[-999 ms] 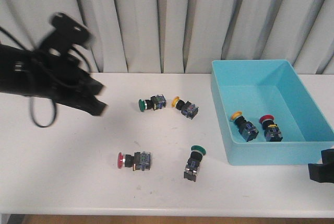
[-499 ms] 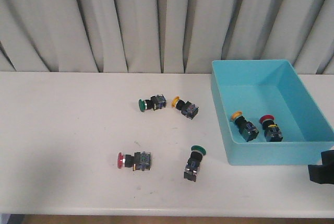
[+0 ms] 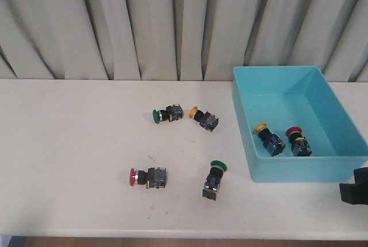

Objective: Pick red and yellow buttons and place in box

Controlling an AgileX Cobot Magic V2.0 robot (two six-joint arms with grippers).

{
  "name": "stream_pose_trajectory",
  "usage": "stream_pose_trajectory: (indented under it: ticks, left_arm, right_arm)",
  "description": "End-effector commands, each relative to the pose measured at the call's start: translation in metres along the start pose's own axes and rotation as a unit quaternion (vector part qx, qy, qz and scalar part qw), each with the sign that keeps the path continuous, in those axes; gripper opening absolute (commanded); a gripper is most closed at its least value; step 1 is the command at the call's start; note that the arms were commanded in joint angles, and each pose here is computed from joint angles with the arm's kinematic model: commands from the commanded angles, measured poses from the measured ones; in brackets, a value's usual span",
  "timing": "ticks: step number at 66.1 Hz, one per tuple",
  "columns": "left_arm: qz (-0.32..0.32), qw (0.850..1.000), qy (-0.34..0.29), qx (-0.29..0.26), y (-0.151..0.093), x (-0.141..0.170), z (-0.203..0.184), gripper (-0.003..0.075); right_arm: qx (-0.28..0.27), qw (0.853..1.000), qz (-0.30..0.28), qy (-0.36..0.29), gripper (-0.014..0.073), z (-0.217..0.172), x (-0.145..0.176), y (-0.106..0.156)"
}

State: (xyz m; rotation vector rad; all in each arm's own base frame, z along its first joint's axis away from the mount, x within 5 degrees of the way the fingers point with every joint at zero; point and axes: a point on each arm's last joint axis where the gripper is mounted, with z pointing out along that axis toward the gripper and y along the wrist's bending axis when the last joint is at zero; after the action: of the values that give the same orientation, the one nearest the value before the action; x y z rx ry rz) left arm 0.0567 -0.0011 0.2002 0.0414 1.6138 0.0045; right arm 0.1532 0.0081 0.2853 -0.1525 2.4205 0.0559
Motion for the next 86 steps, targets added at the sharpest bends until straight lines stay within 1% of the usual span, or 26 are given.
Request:
stream_pose_trajectory:
  ticks: [1,16,71,76,79,84,86]
  left_arm:
    - [-0.004,0.997,-0.074,0.001,0.0,-0.012,-0.002,-0.0008]
    - [-0.004,0.998,-0.063,0.002,-0.001,0.007,0.001,-0.0008]
    - [-0.004,0.998,-0.056,0.002,-0.001,0.008,0.001,-0.0008]
    - [-0.004,0.998,-0.056,0.002,-0.001,0.008,0.001,-0.0008]
    - [-0.004,0.998,-0.056,0.002,-0.001,0.008,0.001,-0.0008]
    - [-0.004,0.998,-0.056,0.002,-0.001,0.008,0.001,-0.0008]
    - [-0.004,0.998,-0.056,0.002,-0.001,0.008,0.001,-0.0008]
  right_arm:
    - [0.006,0.999,0.0,-0.035,-0.0006,-0.006,-0.01,-0.001]
    - [0.006,0.999,0.0,-0.035,-0.0006,-0.006,-0.01,-0.001]
    - [0.008,0.999,-0.005,-0.037,-0.0006,-0.006,-0.01,-0.002]
    - [0.025,0.997,-0.022,-0.075,-0.0006,-0.01,-0.008,-0.004]
    - [0.042,0.991,-0.033,-0.124,-0.0006,-0.016,-0.001,-0.004]
    - [0.055,0.974,-0.034,-0.218,-0.0005,-0.027,0.016,-0.002]
    - [0.06,0.964,-0.035,-0.256,-0.0004,-0.032,0.027,-0.001]
